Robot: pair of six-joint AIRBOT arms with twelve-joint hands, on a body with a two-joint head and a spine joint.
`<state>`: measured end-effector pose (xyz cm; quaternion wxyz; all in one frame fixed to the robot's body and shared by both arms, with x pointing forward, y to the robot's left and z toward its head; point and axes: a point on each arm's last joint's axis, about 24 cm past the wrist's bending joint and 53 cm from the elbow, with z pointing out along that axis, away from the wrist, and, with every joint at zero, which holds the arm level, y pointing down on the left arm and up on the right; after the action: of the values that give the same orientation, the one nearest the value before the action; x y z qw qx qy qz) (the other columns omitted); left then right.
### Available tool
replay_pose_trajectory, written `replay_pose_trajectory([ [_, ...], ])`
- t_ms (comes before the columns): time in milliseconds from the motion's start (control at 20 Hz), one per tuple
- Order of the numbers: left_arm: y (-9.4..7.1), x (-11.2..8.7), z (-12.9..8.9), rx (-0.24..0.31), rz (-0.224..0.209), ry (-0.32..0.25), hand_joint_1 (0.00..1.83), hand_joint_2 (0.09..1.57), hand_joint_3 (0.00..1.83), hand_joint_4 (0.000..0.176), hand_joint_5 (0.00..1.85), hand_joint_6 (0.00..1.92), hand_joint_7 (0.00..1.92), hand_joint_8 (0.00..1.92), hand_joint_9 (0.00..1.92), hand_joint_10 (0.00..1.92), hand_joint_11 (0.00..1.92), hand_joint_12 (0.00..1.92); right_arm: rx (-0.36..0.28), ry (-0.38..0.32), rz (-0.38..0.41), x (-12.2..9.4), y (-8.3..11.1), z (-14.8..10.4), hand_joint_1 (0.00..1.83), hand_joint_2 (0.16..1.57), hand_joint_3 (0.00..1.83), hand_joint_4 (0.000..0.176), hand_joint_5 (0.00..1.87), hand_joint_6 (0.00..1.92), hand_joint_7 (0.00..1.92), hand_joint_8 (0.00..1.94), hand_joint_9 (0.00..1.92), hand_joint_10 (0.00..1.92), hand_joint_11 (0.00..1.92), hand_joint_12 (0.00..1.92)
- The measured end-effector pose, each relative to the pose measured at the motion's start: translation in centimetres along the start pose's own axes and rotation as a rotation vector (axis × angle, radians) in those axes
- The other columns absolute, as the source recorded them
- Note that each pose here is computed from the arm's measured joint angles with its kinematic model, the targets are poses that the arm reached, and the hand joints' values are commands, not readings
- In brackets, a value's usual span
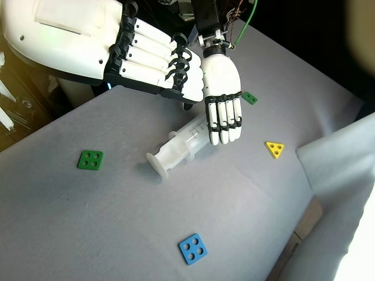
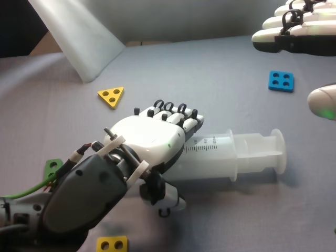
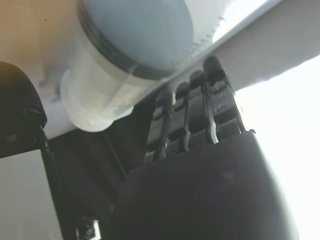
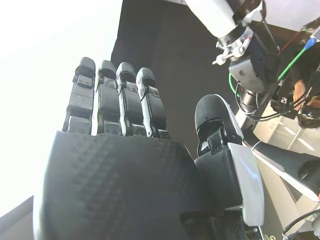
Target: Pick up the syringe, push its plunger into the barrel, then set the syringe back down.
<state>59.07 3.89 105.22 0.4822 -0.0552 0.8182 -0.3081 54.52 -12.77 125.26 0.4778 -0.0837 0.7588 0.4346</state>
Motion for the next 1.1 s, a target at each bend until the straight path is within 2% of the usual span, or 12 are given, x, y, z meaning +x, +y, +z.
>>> replay_pose_trajectory([
  [100, 0.1, 0.2, 0.4, -0.003, 0.004, -0.002, 1.05, 0.94, 0.01, 0.000, 0.10, 0.00, 0.07, 0.00, 0.07, 0.00, 0.00, 0.40, 0.000, 0.000, 0.000, 0.0, 0.0, 0.0, 0.00, 1.42, 0.00, 0.000, 0.16, 0.01, 0.11, 0.00, 0.05, 0.00, 0.00, 0.13],
  [200, 0.0, 0.5, 0.8, 0.000, 0.004, 0.001, 1.03, 0.94, 0.00, 0.000, 0.12, 0.00, 0.09, 0.00, 0.09, 0.00, 0.00, 0.46, -0.001, 0.000, 0.000, 0.0, 0.0, 0.0, 0.00, 1.42, 0.00, 0.000, 0.15, 0.00, 0.11, 0.00, 0.05, 0.00, 0.00, 0.13],
  [300, 0.2, 1.0, 1.1, -0.003, 0.009, 0.006, 1.01, 0.94, 0.00, 0.000, 0.13, 0.00, 0.09, 0.00, 0.08, 0.00, 0.00, 0.42, -0.001, 0.001, 0.006, 0.0, 0.0, 0.0, 0.00, 1.42, 0.00, 0.000, 0.16, 0.00, 0.12, 0.00, 0.07, 0.01, 0.00, 0.16],
  [400, 0.7, 1.2, 1.5, -0.013, 0.008, 0.008, 1.01, 0.94, 0.00, 0.000, 0.14, 0.00, 0.10, 0.00, 0.08, 0.00, 0.00, 0.42, 0.007, -0.004, 0.066, -0.1, -0.2, 0.0, 0.00, 1.42, 0.00, 0.000, 0.14, 0.00, 0.10, 0.00, 0.06, 0.00, 0.00, 0.12],
  [550, 1.1, 1.1, 1.8, -0.021, 0.012, 0.002, 1.01, 0.95, 0.00, 0.000, 0.14, 0.00, 0.10, 0.00, 0.08, 0.00, 0.00, 0.40, 0.056, -0.039, 0.228, -0.7, -1.4, 0.0, 0.00, 1.41, 0.00, 0.000, 0.15, 0.00, 0.11, 0.00, 0.06, 0.00, 0.00, 0.13],
  [600, 1.3, 1.3, 1.9, -0.025, 0.009, 0.002, 1.00, 0.95, 0.00, 0.000, 0.13, 0.00, 0.09, 0.00, 0.07, 0.00, 0.00, 0.38, 0.092, -0.071, 0.317, -1.3, -2.4, -0.1, 0.00, 1.41, 0.00, 0.000, 0.15, 0.00, 0.10, 0.00, 0.05, 0.00, 0.00, 0.11],
  [750, 1.4, 1.3, 2.0, -0.027, 0.003, -0.001, 1.00, 0.96, 0.00, 0.000, 0.14, 0.00, 0.10, 0.00, 0.08, 0.00, 0.00, 0.41, 0.165, -0.137, 0.467, -2.1, -4.5, -0.5, 0.00, 1.41, 0.00, 0.000, 0.17, 0.00, 0.13, 0.00, 0.08, 0.01, 0.00, 0.20],
  [850, 1.4, 1.2, 2.1, -0.028, 0.002, -0.004, 1.07, 0.95, 0.00, 0.000, 0.17, 0.00, 0.14, 0.01, 0.11, 0.00, 0.00, 0.49, 0.192, -0.165, 0.575, -2.2, -5.3, -0.7, 0.00, 1.41, 0.00, 0.000, 0.15, 0.00, 0.12, 0.00, 0.07, 0.00, 0.00, 0.16],
  [1000, 1.5, 1.2, 2.2, -0.031, -0.006, -0.005, 1.07, 0.96, 0.00, 0.000, 0.17, 0.00, 0.13, 0.00, 0.11, 0.00, 0.00, 0.49, 0.229, -0.215, 0.686, -2.4, -6.4, -1.0, 0.00, 1.41, 0.00, 0.000, 0.16, 0.01, 0.12, 0.01, 0.07, 0.00, 0.00, 0.16],
  [1100, 1.6, 1.1, 2.2, -0.031, -0.009, -0.006, 1.08, 0.96, 0.00, 0.000, 0.17, 0.00, 0.14, 0.00, 0.12, 0.00, 0.00, 0.51, 0.254, -0.241, 0.697, -2.7, -7.2, -1.3, 0.00, 1.41, 0.00, 0.000, 0.16, 0.00, 0.13, 0.00, 0.07, 0.00, 0.00, 0.18],
])
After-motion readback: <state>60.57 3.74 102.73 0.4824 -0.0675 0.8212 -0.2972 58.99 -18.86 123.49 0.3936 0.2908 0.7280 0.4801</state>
